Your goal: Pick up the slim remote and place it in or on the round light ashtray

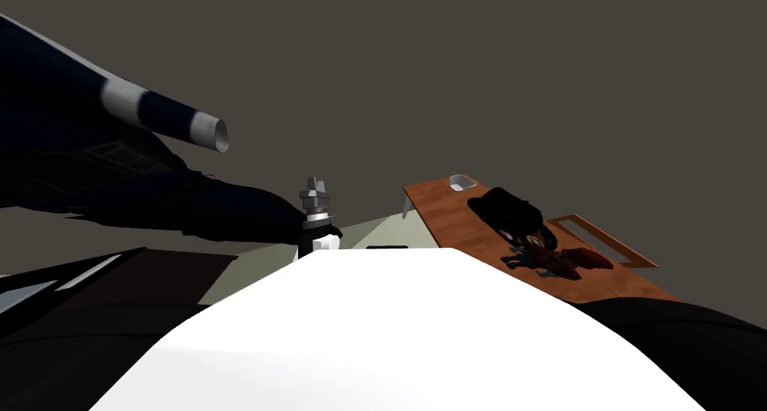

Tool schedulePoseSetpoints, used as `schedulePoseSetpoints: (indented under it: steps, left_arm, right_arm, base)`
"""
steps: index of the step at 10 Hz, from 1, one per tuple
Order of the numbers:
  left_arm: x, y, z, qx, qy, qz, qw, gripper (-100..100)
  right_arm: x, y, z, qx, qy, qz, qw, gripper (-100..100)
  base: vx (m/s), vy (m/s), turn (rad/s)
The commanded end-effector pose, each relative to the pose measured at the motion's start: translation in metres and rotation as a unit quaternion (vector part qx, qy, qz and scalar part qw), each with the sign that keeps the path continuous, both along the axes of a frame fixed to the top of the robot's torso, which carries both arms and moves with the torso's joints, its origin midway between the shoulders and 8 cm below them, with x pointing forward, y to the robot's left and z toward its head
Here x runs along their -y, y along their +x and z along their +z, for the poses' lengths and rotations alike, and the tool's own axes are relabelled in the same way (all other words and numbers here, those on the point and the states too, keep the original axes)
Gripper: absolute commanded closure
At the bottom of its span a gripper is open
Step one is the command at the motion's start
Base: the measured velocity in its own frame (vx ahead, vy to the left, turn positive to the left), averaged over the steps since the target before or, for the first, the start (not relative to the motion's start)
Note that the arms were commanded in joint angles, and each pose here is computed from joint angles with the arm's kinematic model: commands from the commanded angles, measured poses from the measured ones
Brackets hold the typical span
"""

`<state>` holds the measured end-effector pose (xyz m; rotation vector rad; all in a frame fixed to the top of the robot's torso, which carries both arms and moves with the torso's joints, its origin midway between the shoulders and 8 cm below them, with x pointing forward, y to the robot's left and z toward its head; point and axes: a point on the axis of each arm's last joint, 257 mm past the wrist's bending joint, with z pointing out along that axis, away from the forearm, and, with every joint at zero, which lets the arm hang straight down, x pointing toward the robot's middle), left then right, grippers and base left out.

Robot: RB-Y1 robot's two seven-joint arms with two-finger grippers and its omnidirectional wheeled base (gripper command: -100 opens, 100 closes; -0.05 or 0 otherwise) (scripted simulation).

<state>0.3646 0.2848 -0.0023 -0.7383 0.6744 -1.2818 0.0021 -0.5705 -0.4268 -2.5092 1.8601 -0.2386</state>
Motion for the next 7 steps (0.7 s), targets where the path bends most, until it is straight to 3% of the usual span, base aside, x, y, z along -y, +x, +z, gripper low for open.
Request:
schedulePoseSetpoints:
  steps: [1, 4, 7]
  left_arm:
    - [0.0, 0.0, 0.0, 0.0, 0.0, 0.0, 1.0, 0]
    - [0.0, 0.0, 0.0, 0.0, 0.0, 0.0, 1.0, 0]
    - [0.0, 0.0, 0.0, 0.0, 0.0, 0.0, 1.0, 0]
  right_arm:
    - [0.009, 0.004, 0.016, 0.007, -0.008, 0.005, 0.9999, 100]
    - [0.002, -0.028, 0.02, -0.014, 0.004, 0.004, 0.9999, 100]
    - [-0.006, -0.054, 0.018, -0.032, 0.017, -0.002, 0.9994, 100]
  base:
    - [-0.186, -0.112, -0.149]
    - [-0.148, -0.135, -0.075]
    - [-0.094, -0.071, -0.02]
